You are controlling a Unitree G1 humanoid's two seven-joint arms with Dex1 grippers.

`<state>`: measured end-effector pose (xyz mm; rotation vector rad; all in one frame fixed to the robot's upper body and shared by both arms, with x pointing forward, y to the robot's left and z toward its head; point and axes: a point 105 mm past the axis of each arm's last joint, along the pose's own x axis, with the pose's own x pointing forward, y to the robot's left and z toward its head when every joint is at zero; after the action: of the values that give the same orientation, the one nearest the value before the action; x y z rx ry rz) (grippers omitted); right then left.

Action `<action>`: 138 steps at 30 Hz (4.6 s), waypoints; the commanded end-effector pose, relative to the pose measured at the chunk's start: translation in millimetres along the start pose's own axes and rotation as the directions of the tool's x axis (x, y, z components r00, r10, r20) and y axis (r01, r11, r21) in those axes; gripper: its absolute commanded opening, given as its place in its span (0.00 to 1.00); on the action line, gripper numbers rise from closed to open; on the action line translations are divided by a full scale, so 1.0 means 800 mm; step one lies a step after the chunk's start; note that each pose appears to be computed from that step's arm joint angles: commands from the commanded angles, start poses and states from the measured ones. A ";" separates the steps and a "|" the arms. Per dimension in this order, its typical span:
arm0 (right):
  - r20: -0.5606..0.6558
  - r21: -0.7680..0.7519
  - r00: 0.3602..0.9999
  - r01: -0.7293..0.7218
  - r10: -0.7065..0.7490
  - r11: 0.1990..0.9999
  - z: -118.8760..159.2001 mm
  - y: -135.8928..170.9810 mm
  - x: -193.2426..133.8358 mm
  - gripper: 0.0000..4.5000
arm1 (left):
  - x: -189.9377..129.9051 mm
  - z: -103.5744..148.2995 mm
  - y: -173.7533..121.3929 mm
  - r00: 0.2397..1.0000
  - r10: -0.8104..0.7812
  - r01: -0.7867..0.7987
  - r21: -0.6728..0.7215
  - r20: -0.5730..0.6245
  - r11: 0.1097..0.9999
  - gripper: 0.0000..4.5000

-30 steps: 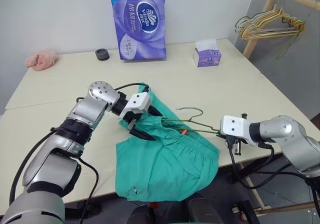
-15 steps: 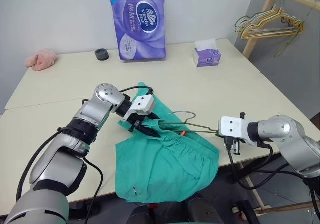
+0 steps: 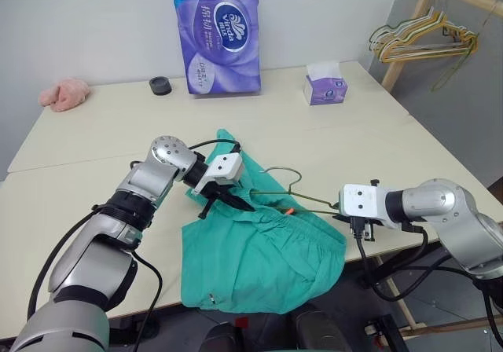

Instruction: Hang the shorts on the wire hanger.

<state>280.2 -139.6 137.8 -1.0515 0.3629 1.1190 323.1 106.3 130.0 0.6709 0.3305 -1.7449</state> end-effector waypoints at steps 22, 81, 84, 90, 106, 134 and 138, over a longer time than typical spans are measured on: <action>0.036 0.847 0.966 0.107 -0.256 0.521 -0.038 0.099 0.002 0.99 | -0.031 0.011 0.015 0.984 0.165 -0.164 -0.019 0.062 0.986 0.00; -0.074 0.609 0.944 0.297 -0.321 0.735 -0.050 0.013 -0.096 0.01 | -0.048 -0.014 -0.009 0.988 0.124 -0.131 -0.067 -0.089 0.989 0.00; -0.072 0.559 0.959 0.268 -0.276 0.785 -0.041 0.013 -0.105 0.01 | -0.046 -0.014 -0.004 0.985 0.147 -0.153 -0.058 -0.090 0.987 0.00; -0.038 0.423 0.974 0.220 -0.225 0.879 -0.014 0.004 -0.099 0.01 | -0.036 -0.012 0.005 0.979 0.182 -0.185 -0.027 -0.088 0.982 0.00; 0.081 0.097 0.987 0.132 -0.140 0.987 0.059 -0.027 -0.043 0.01 | 0.010 0.019 0.028 0.958 0.285 -0.285 0.009 0.030 0.958 0.00; -0.019 0.395 0.994 0.108 -0.110 0.912 -0.003 0.000 -0.073 1.00 | 0.028 0.022 0.021 0.964 0.258 -0.260 0.025 0.063 0.965 0.00; -0.038 0.404 0.997 0.082 -0.073 0.911 -0.018 -0.003 -0.055 1.00 | 0.028 0.023 0.021 0.965 0.254 -0.256 0.031 0.063 0.966 0.00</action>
<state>258.5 -175.7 157.6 -0.6677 0.5752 0.9245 330.3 79.3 118.4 0.6295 0.2291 -1.5145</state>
